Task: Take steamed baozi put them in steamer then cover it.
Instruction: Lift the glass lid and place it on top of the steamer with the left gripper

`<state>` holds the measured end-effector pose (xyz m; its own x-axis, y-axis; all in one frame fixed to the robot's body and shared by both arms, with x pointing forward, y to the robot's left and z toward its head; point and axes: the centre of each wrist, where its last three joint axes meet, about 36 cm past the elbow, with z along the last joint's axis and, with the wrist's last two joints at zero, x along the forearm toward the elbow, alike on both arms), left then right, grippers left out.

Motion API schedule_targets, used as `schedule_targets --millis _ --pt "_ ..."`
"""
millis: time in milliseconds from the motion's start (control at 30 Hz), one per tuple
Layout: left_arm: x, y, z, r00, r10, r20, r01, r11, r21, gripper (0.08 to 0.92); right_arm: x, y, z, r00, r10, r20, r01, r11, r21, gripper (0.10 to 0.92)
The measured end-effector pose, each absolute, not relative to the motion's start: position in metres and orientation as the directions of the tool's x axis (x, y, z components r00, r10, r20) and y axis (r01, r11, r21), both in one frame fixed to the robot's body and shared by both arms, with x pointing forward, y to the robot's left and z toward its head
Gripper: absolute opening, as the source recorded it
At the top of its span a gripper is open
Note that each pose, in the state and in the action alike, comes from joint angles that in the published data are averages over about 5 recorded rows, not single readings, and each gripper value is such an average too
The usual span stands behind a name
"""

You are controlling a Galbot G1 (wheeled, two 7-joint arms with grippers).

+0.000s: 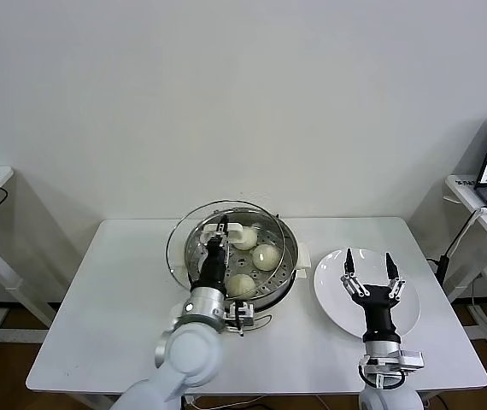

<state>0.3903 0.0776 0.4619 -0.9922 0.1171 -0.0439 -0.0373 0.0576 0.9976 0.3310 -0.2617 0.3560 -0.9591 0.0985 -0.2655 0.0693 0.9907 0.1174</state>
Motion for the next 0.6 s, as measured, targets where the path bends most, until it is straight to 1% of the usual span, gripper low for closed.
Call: schedule_targets --millis 367,600 --pt "0.414 0.055 0.452 -0.995 0.089 -0.040 -0.038 0.025 0.999 0.186 0.329 -0.258 0.351 -0.961 0.097 -0.260 0.071 0.992 0.106 0.823" --pt "0.421 0.044 0.444 -0.997 0.077 -0.023 -0.023 0.012 1.000 0.186 0.331 -0.258 0.350 -0.961 0.096 -0.261 0.071 0.992 0.103 0.823"
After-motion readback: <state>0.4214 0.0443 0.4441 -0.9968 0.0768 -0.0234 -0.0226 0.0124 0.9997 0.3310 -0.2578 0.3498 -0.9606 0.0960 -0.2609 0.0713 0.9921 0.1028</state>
